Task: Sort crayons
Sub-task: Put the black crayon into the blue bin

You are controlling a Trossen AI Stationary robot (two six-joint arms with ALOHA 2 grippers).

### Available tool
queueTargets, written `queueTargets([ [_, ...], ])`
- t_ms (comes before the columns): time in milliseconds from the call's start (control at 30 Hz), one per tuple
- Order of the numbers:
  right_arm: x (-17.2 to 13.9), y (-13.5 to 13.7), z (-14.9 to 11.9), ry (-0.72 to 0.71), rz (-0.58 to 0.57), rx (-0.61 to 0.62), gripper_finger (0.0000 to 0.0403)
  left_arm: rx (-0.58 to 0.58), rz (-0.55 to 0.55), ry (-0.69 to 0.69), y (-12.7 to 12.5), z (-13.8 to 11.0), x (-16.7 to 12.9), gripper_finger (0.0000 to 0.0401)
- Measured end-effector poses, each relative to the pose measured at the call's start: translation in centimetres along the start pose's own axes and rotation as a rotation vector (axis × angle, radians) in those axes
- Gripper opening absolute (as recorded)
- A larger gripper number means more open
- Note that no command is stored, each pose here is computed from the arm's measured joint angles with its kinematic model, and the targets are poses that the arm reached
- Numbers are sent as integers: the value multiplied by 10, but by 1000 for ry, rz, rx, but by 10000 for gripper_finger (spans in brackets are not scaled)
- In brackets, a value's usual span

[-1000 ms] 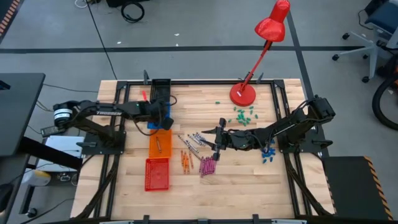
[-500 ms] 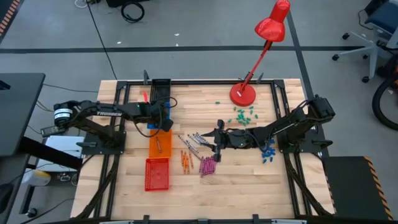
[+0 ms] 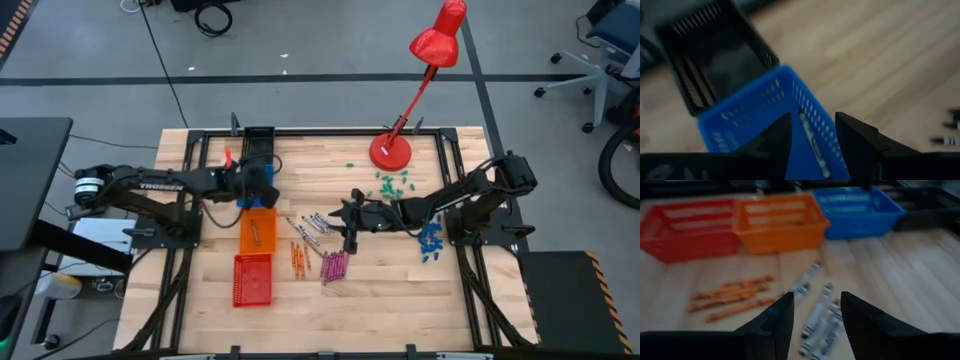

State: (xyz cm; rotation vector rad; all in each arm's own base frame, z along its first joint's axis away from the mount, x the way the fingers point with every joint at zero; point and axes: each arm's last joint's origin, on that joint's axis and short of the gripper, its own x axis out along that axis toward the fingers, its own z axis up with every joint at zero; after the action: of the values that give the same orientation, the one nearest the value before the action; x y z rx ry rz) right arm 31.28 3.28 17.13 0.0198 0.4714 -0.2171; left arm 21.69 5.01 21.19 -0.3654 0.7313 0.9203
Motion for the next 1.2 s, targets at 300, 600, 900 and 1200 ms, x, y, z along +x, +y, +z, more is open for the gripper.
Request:
queueTargets([
  [300,37,-9,-38,97,-80,-15,165,180,-150,-250,-43,-5,-34,164],
  [600,49,-14,-45,129,-99,-7,165,270,-306,-300,-66,-23,-59,164],
  [900,56,-17,-56,155,-109,17,165,229,-382,-325,-74,-28,-70,164],
  [1200,60,-17,-62,166,-98,37,164,236,-393,-332,-76,-28,-71,164],
])
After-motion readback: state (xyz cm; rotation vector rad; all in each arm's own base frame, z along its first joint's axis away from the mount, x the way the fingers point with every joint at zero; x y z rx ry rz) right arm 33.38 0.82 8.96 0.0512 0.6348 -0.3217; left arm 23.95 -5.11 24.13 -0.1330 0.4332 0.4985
